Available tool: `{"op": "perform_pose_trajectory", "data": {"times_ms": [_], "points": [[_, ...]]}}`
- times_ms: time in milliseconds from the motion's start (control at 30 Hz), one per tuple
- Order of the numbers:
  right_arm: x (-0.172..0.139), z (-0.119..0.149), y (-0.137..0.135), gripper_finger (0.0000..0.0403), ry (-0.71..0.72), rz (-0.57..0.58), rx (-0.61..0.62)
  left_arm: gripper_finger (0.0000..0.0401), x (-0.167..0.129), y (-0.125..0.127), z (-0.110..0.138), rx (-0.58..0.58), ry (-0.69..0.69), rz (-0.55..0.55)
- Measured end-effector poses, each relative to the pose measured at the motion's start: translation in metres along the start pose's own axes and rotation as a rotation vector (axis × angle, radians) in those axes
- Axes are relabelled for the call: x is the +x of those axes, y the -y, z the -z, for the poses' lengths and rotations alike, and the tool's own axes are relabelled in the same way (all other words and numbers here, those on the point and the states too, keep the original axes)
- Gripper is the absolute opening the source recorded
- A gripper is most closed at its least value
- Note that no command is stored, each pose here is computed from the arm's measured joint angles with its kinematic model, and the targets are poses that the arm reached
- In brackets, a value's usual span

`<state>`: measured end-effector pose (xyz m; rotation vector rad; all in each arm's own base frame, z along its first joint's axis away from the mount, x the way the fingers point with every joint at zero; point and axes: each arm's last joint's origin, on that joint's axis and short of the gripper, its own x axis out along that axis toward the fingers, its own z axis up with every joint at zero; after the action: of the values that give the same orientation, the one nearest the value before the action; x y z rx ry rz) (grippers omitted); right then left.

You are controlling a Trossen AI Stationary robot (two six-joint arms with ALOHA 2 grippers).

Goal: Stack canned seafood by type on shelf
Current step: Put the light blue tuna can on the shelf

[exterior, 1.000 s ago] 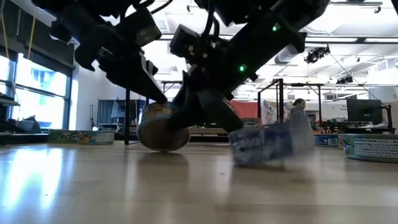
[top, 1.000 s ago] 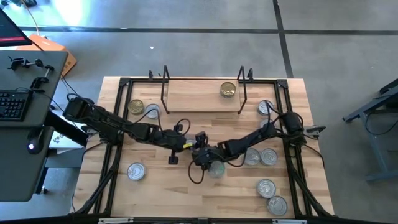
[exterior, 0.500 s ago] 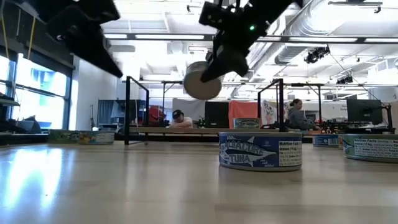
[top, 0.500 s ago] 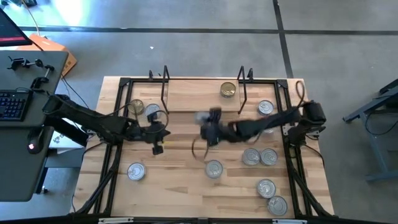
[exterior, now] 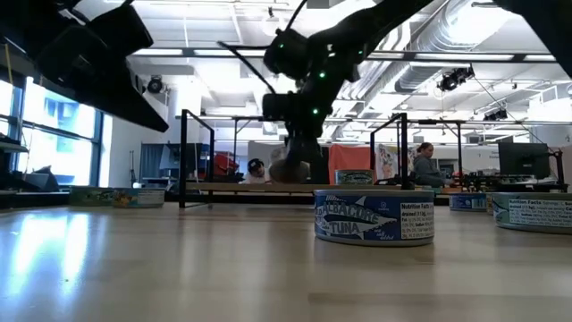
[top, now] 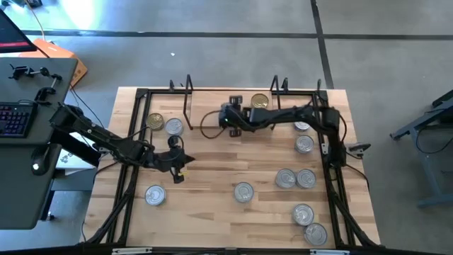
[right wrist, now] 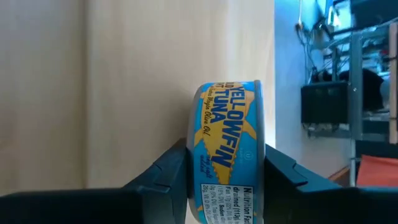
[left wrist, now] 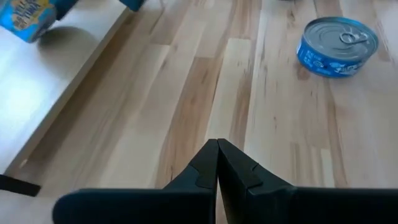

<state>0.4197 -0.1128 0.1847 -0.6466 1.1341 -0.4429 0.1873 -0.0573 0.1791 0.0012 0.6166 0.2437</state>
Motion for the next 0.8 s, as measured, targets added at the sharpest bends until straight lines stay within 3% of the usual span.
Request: {"op": "perform_pose_trajectory", "data": {"times_ms": [267, 500, 633, 800], "points": [[0.005, 0.002, 0.014, 0.0195, -0.036, -0.043, -0.004, 0.0, 0.0, 0.0, 0.0, -0.002, 0.002, 0.0], [-0.012, -0.005, 0.035, 0.0207, -0.003, -0.225, 0.021, 0.0, 0.0, 0.0, 0.0, -0.002, 0.001, 0.0], [-0.012, -0.002, 0.058, 0.0185, 0.024, -0.305, 0.183, 0.0, 0.0, 0.0, 0.0, -0.002, 0.001, -0.001], [0.01, 0.021, 0.083, 0.0107, -0.004, -0.347, 0.387, 0.0, 0.0, 0.0, 0.0, -0.001, 0.001, -0.001]]}}
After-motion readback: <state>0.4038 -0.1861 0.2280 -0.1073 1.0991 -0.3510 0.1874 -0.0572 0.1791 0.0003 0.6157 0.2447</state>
